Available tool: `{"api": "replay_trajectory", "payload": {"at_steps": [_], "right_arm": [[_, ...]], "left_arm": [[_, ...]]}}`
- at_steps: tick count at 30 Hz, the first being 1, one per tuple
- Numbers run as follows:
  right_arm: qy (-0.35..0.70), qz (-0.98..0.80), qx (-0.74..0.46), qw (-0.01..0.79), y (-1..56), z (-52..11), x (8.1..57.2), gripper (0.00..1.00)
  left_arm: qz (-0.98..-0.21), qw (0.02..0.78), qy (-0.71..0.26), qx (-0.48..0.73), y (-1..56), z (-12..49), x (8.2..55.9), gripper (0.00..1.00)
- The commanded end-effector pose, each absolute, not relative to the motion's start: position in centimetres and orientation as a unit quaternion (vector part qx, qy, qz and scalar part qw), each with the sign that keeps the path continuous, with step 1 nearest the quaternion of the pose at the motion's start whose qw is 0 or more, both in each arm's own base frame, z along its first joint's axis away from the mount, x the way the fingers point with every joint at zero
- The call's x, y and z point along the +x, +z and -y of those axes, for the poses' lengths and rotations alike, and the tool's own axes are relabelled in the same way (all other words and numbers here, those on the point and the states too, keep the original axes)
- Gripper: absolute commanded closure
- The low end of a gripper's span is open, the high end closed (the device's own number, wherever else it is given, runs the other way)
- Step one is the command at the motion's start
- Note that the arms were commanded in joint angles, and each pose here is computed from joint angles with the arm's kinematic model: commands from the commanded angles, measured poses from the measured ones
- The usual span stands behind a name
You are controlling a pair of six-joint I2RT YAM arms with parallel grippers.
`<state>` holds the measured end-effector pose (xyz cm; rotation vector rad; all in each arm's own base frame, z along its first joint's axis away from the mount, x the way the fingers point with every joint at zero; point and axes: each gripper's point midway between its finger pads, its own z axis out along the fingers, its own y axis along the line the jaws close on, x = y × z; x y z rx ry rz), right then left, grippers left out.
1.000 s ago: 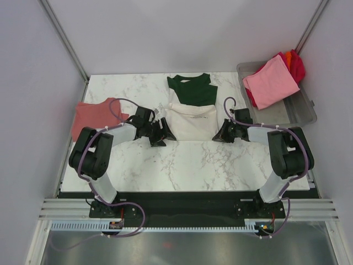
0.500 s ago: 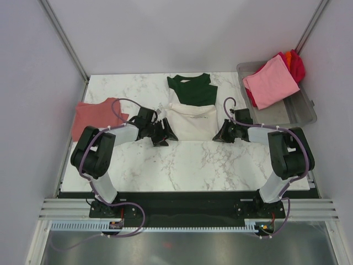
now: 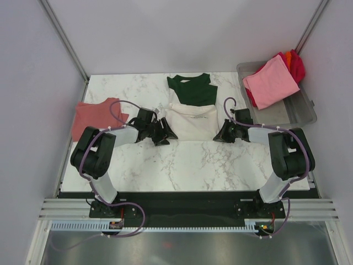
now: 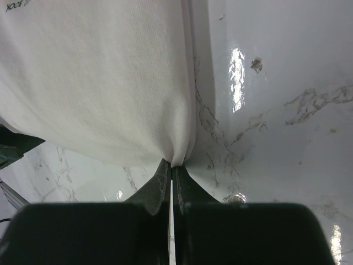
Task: Fold and stack the t-shirts
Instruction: Fold the tshirt
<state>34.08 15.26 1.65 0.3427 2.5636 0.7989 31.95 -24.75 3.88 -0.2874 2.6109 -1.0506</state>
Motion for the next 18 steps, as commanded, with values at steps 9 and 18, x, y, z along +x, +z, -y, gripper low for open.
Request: {"api": "replay_trajectory", "payload": {"at_steps": [9, 18], "right_arm": [[0.271, -0.928, 0.119, 0.226, 1.8, -14.5, 33.7, 1.0], [0.275, -0.927, 0.117, 0.227, 2.5, -14.7, 33.8, 1.0]], "left_arm": [[-0.91, 0.189, -0.338, -0.148, 2.4, 24.0, 34.7, 0.44], [-0.91, 0.2, -0.335, -0.141, 3.0, 24.1, 35.7, 0.98]]}}
